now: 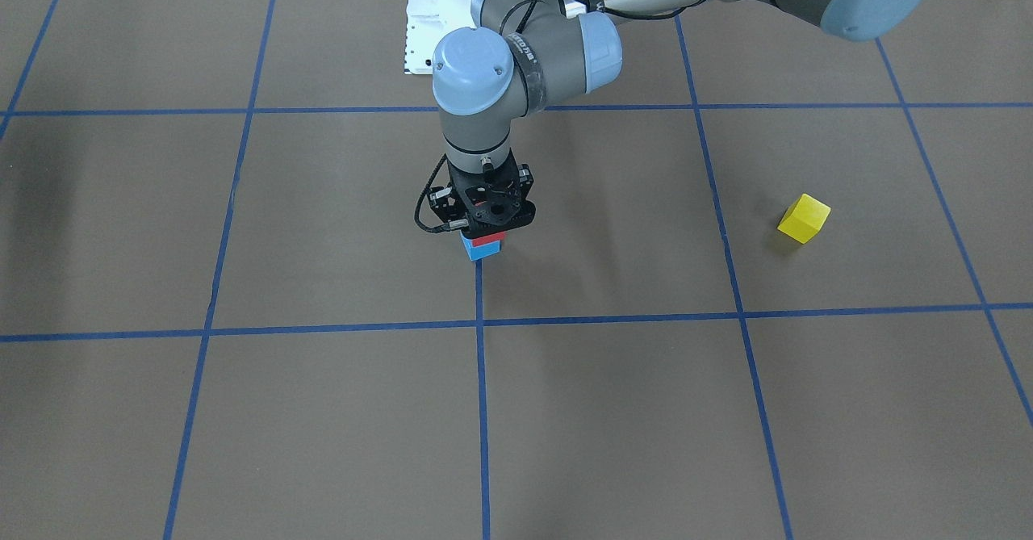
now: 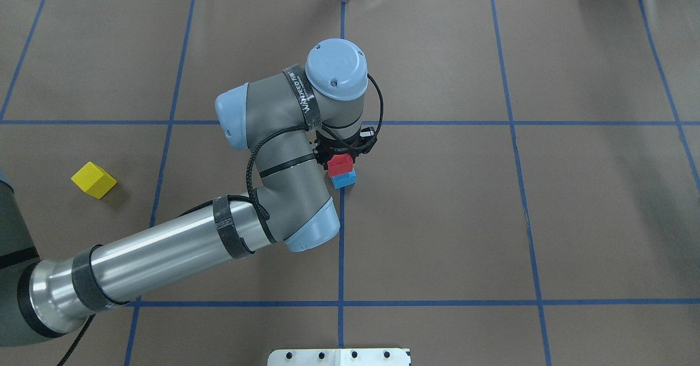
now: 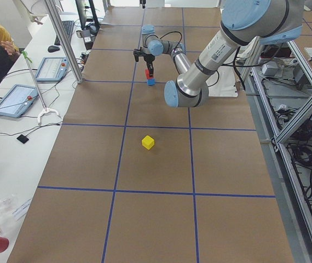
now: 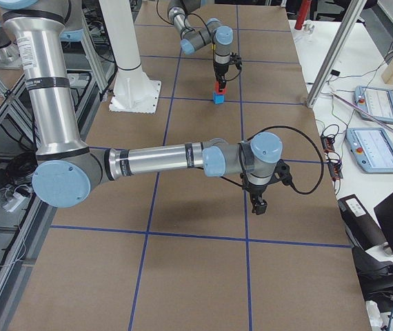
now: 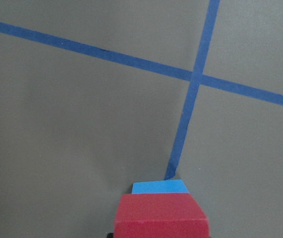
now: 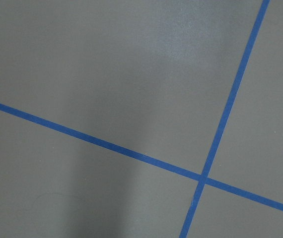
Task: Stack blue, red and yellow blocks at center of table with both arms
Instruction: 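Release the red cube on the blue cube and raise the left gripper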
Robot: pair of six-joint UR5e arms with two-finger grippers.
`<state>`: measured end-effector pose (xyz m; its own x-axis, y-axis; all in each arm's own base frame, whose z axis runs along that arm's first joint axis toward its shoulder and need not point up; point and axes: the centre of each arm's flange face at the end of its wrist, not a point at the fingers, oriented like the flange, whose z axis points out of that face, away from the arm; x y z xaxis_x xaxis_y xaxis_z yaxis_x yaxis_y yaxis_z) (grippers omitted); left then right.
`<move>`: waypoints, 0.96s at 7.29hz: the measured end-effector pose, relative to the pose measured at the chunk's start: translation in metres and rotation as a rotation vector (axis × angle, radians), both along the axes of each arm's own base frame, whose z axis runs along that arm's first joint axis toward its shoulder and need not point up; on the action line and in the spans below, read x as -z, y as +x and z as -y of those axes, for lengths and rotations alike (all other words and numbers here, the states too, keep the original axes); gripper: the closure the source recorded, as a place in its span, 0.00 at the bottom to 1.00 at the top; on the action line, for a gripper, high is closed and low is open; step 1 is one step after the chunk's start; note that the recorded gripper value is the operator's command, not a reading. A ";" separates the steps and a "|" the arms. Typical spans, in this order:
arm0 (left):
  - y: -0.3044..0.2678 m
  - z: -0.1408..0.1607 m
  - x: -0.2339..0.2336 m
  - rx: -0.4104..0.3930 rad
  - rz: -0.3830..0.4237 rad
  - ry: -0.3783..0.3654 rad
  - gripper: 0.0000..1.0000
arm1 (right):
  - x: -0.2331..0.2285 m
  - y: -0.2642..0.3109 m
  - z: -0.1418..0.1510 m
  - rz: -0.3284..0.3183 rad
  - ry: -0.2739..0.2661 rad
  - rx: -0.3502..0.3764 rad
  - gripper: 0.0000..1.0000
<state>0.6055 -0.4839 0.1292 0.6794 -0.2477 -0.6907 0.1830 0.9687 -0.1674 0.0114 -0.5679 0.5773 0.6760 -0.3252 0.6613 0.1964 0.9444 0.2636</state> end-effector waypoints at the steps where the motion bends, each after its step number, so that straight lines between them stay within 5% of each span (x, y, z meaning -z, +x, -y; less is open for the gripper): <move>1: 0.000 0.000 0.001 -0.001 -0.001 0.001 0.40 | 0.000 0.000 0.000 0.001 -0.001 0.000 0.00; 3: 0.002 -0.003 0.001 -0.004 -0.001 0.000 0.28 | 0.000 0.000 0.000 0.002 -0.002 -0.001 0.00; 5: 0.004 -0.005 0.001 -0.008 -0.001 0.000 0.02 | 0.001 0.000 -0.001 0.002 -0.003 -0.001 0.00; 7: -0.003 -0.007 0.011 -0.010 -0.020 0.014 0.01 | 0.001 0.000 -0.001 0.003 -0.002 -0.001 0.00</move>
<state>0.6024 -0.4773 0.1187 0.6678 -0.2318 -0.7073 0.1705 0.9726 -0.1578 0.0118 -0.5672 0.5762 0.6745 -0.3233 0.6638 0.1952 0.9451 0.2619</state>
